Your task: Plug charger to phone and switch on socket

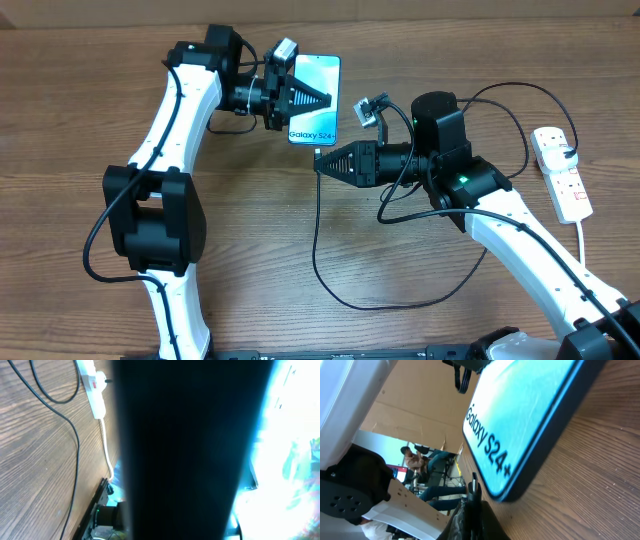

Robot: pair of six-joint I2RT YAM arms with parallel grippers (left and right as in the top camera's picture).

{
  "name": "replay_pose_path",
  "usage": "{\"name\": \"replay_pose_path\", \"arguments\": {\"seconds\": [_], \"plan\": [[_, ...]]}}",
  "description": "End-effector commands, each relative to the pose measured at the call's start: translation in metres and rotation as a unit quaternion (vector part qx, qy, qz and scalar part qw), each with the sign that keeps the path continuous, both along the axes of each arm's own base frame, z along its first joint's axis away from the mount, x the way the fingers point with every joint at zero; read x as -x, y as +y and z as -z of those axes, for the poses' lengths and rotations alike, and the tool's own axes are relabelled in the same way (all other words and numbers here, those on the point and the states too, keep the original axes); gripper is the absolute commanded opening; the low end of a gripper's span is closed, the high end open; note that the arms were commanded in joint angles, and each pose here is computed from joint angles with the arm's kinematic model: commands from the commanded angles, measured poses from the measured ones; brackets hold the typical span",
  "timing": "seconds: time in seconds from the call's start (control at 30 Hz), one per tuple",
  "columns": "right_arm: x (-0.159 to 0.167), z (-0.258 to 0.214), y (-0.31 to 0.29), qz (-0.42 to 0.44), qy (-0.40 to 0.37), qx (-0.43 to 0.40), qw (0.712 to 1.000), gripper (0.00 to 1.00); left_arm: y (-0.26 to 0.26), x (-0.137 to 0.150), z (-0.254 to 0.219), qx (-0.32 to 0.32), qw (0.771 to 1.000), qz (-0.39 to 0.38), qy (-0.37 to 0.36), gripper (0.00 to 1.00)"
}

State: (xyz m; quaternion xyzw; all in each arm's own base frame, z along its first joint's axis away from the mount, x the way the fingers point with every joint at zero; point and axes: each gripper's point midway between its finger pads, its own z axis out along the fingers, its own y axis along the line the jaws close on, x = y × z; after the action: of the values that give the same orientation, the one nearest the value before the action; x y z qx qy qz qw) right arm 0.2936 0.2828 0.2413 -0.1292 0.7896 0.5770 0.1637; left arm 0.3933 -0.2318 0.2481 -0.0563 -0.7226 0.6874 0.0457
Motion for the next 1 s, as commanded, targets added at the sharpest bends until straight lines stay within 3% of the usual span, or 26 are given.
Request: {"name": "replay_pose_path", "arguments": {"seconds": [0.0, 0.97], "plan": [[-0.002, -0.003, 0.001, 0.003, -0.005, -0.001, 1.0, 0.04, -0.007, 0.008, -0.024, 0.035, 0.999, 0.012, -0.029, 0.04], [-0.012, 0.001, -0.002, 0.053, 0.06, 0.002, 0.997, 0.04, -0.009, 0.006, -0.024, 0.037, 0.998, 0.015, -0.046, 0.04]]}}
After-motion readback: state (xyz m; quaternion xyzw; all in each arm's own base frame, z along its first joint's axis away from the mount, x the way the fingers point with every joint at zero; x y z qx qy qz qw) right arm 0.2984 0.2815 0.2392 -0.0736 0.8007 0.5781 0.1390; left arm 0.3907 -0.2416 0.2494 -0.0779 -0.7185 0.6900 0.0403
